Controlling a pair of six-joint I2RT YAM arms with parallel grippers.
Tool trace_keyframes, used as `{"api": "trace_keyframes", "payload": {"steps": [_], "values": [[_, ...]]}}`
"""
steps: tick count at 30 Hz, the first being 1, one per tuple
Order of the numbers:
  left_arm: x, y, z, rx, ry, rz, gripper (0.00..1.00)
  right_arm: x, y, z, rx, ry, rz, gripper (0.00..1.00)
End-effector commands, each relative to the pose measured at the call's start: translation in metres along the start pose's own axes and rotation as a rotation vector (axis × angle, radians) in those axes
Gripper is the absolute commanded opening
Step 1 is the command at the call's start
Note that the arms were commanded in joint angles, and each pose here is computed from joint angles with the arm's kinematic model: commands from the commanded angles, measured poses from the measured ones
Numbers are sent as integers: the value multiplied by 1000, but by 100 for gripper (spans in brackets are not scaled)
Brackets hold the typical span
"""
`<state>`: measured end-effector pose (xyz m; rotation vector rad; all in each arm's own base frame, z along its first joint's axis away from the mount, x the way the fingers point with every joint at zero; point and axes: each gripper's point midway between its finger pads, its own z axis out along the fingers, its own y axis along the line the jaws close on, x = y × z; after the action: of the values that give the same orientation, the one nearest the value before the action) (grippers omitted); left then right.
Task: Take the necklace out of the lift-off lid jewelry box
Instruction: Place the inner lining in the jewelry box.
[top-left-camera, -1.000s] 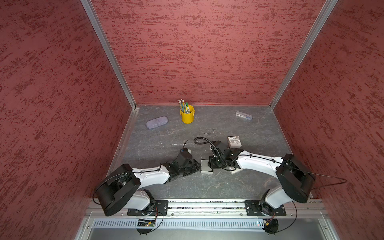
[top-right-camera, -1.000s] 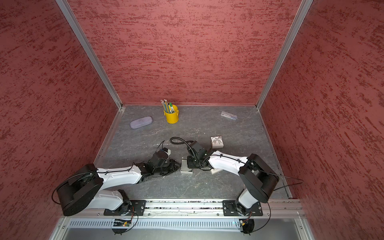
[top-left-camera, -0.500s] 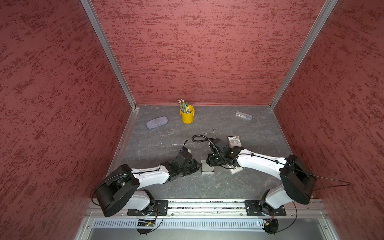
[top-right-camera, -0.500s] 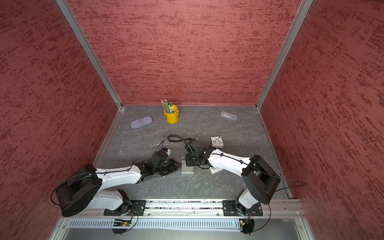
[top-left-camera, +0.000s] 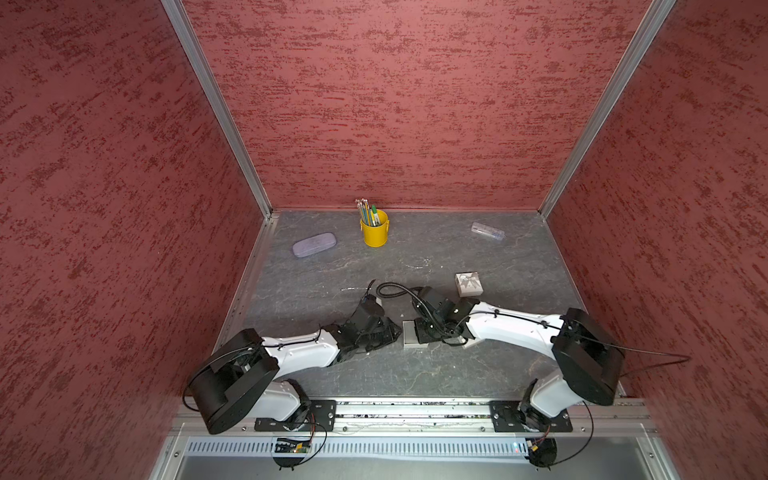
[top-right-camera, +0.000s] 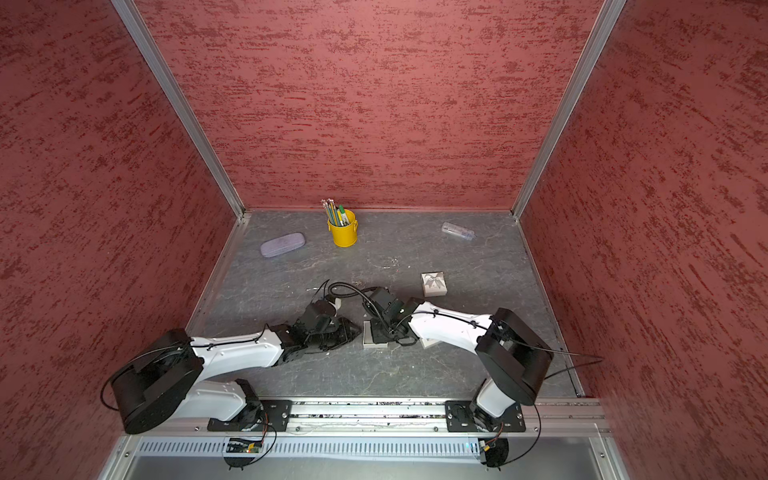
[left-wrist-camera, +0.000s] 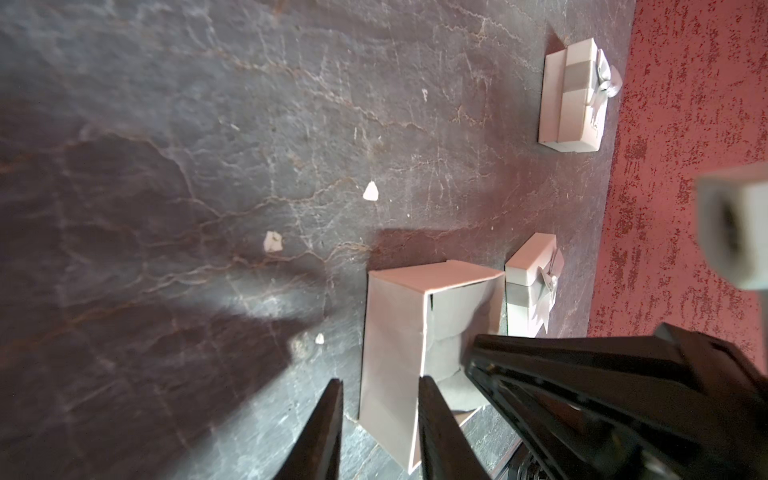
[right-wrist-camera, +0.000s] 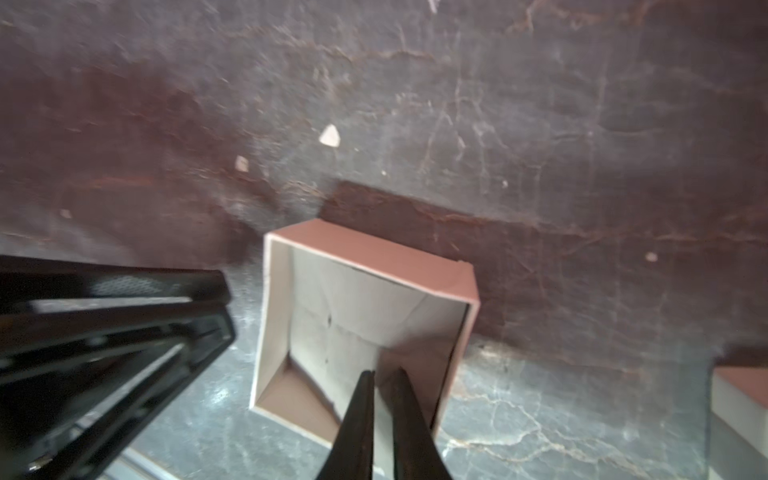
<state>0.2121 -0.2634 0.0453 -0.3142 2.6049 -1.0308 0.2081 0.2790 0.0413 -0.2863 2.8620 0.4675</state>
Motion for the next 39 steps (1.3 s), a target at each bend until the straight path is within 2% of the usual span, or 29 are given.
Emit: {"api": "trace_keyframes", "payload": {"steps": [1,7,13,16,19,21,29,39], "values": [[-3,-8,-2,19,-4,15,32,9,-14,11,59,13,-18,12],[-3,-7,-2,17,-2,13,32,10,-13,18,42,10,-37,10],[-3,-8,-3,19,-4,14,32,-14,2,-12,8,-89,-48,10],[-5,-9,-3,19,-10,15,33,-29,9,-29,-2,-155,-55,18],[-5,-9,-2,18,-11,17,32,-38,14,-36,-20,-195,-56,31],[-6,-9,-2,19,-11,15,32,-41,16,-32,-22,-203,-56,33],[-5,-9,-1,18,-4,15,33,-48,27,-11,-44,-180,-71,33],[-6,-7,-1,13,-3,10,33,-43,20,8,-25,-174,-74,37]]}}
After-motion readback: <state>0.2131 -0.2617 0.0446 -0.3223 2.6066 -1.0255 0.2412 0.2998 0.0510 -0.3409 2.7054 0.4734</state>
